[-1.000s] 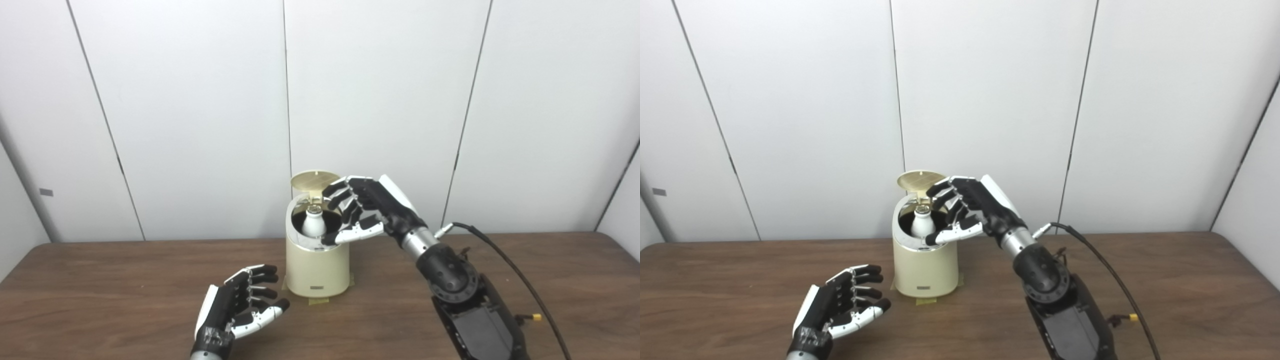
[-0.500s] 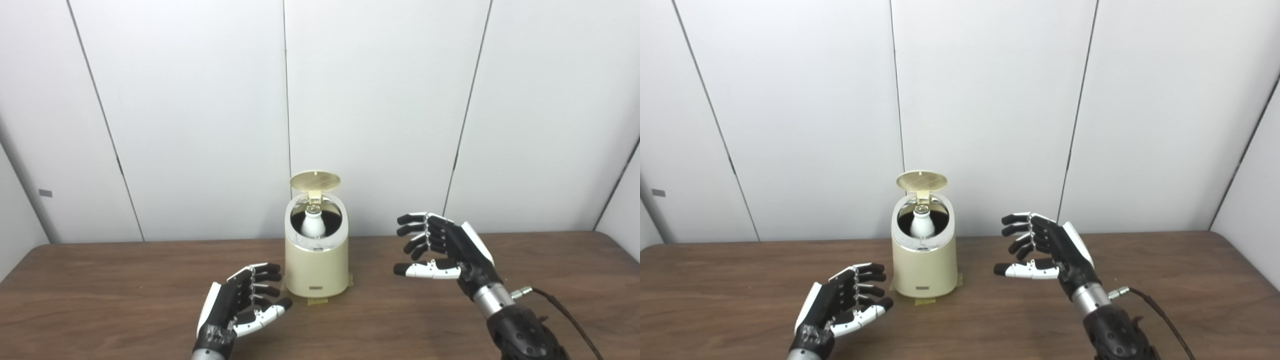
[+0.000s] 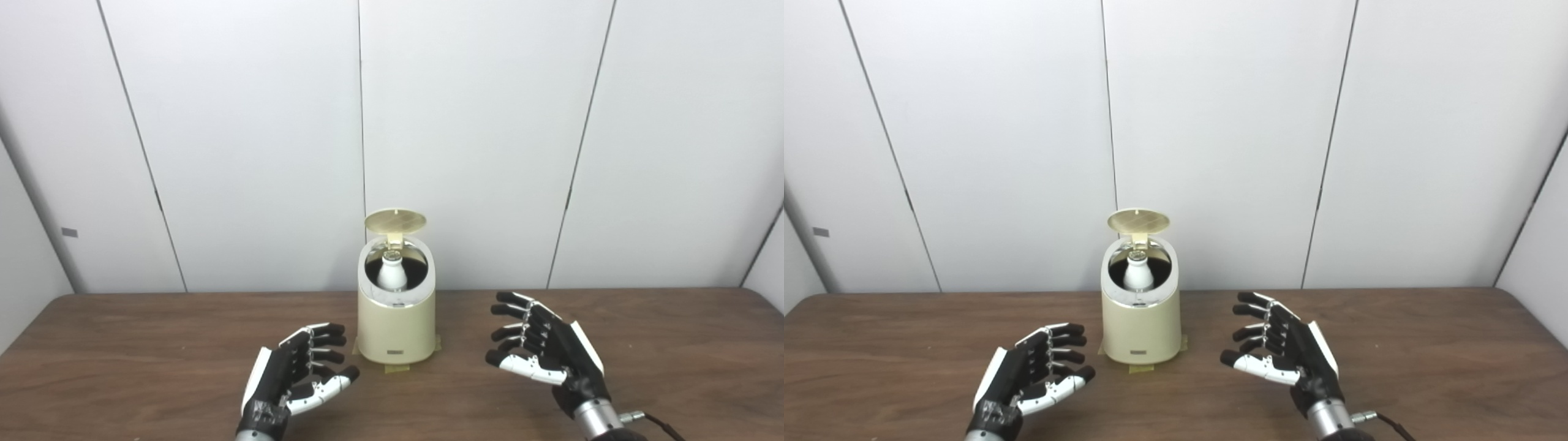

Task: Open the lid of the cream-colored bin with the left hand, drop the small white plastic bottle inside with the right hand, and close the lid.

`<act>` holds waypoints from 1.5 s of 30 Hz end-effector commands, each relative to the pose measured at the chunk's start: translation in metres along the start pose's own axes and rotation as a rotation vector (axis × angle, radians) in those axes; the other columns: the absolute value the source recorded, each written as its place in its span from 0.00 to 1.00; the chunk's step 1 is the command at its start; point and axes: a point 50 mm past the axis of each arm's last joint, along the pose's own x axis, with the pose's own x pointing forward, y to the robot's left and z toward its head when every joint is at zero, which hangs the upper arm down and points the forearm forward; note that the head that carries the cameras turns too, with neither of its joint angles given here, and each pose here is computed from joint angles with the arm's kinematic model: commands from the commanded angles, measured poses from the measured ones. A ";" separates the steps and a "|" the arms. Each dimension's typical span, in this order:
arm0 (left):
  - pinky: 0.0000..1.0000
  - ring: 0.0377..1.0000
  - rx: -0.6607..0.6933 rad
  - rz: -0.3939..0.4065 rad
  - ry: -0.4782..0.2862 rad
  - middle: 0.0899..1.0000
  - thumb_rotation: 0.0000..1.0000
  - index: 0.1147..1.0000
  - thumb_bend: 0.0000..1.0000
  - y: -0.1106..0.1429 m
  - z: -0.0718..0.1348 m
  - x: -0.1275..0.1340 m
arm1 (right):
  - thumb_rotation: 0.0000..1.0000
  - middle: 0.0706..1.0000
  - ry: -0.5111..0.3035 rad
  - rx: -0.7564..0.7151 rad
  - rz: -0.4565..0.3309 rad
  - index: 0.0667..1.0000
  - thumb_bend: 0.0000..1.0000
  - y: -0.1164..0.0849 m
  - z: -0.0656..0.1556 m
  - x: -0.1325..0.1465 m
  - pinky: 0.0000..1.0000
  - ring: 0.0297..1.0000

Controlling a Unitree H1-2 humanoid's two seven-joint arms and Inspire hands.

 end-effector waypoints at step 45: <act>0.95 1.00 0.741 -0.144 -0.375 0.98 0.47 0.91 0.89 0.008 0.183 0.172 | 0.18 0.67 -0.105 0.057 -0.035 0.70 0.78 0.007 0.015 0.000 0.41 0.53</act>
